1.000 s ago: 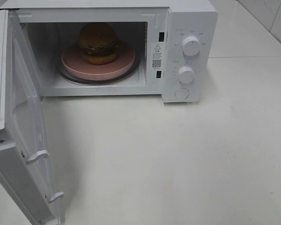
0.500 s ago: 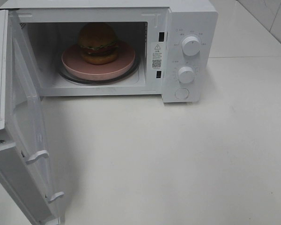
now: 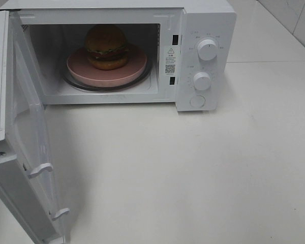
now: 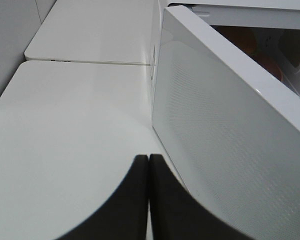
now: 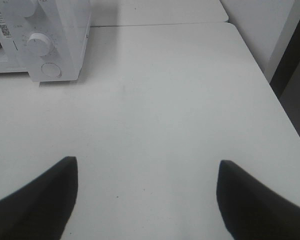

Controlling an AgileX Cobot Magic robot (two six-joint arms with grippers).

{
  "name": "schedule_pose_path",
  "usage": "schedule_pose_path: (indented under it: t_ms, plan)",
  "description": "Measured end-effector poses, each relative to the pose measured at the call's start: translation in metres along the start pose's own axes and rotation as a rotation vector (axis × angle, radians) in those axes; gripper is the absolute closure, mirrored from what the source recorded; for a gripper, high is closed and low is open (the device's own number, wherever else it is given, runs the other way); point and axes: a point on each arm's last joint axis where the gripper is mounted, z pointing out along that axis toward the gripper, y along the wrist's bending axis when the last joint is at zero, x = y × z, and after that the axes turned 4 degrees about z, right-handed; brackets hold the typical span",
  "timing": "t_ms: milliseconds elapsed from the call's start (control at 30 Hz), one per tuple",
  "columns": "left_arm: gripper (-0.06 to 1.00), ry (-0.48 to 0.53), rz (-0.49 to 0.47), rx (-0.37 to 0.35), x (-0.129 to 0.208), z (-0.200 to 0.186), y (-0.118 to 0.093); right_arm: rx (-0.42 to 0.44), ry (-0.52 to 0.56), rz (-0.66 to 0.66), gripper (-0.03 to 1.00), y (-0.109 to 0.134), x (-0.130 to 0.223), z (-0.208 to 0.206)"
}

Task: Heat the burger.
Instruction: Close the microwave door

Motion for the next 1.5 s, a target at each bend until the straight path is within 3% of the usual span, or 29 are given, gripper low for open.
schedule_pose_path:
  t_ms: [733,967,1267,1500]
  plan:
    - [0.94,-0.287,-0.006,-0.122,0.043,0.043,0.012,0.0,0.0,0.0,0.21,0.0,0.0,0.0]
    - [0.94,-0.288,-0.01,-0.137,0.046,0.05,0.013,0.0,0.0,0.0,0.21,0.0,0.0,0.0]
    - [0.94,-0.217,-0.043,-0.151,0.048,0.079,0.018,0.0,0.0,0.0,0.21,0.0,0.0,0.0]
    - [0.94,-0.188,0.018,-0.072,0.05,0.1,0.012,0.0,0.0,0.0,0.21,0.0,0.0,0.0]
